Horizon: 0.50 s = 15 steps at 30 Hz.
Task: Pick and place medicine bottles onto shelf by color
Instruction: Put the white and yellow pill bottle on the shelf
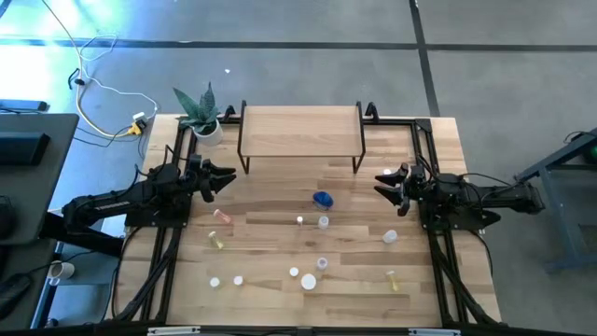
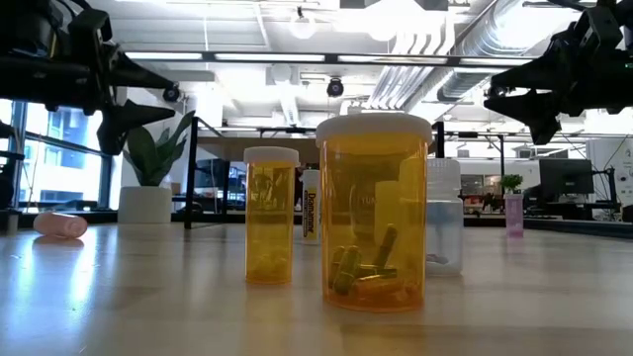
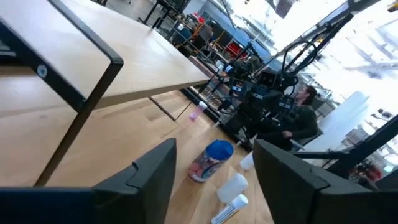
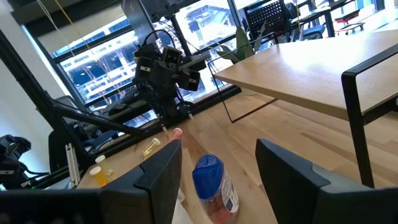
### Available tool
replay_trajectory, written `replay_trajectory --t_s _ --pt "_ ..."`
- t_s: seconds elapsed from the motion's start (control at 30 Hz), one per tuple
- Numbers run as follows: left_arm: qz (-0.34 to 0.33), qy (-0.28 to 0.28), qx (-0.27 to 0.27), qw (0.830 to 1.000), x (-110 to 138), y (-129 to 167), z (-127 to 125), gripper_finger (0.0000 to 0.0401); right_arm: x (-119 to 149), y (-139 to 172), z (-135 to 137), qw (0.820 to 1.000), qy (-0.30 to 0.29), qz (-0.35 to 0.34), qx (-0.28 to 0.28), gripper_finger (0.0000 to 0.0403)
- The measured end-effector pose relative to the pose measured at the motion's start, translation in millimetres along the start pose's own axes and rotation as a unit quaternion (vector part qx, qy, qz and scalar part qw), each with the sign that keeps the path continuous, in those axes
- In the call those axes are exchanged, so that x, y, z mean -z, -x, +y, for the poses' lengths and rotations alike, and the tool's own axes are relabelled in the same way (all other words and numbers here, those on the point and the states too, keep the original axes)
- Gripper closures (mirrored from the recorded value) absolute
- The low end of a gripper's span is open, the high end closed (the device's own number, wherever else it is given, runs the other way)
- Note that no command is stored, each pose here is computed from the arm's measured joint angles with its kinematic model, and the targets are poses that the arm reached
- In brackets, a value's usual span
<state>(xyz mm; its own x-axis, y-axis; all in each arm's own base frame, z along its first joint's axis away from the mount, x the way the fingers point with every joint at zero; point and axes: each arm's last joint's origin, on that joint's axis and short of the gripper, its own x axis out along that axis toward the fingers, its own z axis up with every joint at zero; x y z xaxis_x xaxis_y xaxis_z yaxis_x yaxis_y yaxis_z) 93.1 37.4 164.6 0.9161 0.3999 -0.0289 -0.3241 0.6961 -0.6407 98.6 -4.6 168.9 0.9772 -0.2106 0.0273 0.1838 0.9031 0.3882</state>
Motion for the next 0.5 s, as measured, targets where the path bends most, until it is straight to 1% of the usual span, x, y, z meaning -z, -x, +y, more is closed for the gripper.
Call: replay_trajectory --t_s 0.1,0.27,0.4,0.5 --pt "0.006 0.034 0.007 0.999 0 0 0 0.0174 0 0 0 1.0 0.0 0.0 0.0 0.0206" --pt "0.009 0.052 0.028 0.998 -1 0 -3 0.0176 0 0 0 1.0 0.0 0.0 0.0 0.0206" --pt "-0.002 0.05 0.07 0.996 -5 1 -8 0.0178 0 0 0 1.0 0.0 0.0 0.0 0.0206" --pt "-0.001 0.027 0.099 0.995 -12 3 -15 0.0178 0 0 0 1.0 0.0 0.0 0.0 0.0206"
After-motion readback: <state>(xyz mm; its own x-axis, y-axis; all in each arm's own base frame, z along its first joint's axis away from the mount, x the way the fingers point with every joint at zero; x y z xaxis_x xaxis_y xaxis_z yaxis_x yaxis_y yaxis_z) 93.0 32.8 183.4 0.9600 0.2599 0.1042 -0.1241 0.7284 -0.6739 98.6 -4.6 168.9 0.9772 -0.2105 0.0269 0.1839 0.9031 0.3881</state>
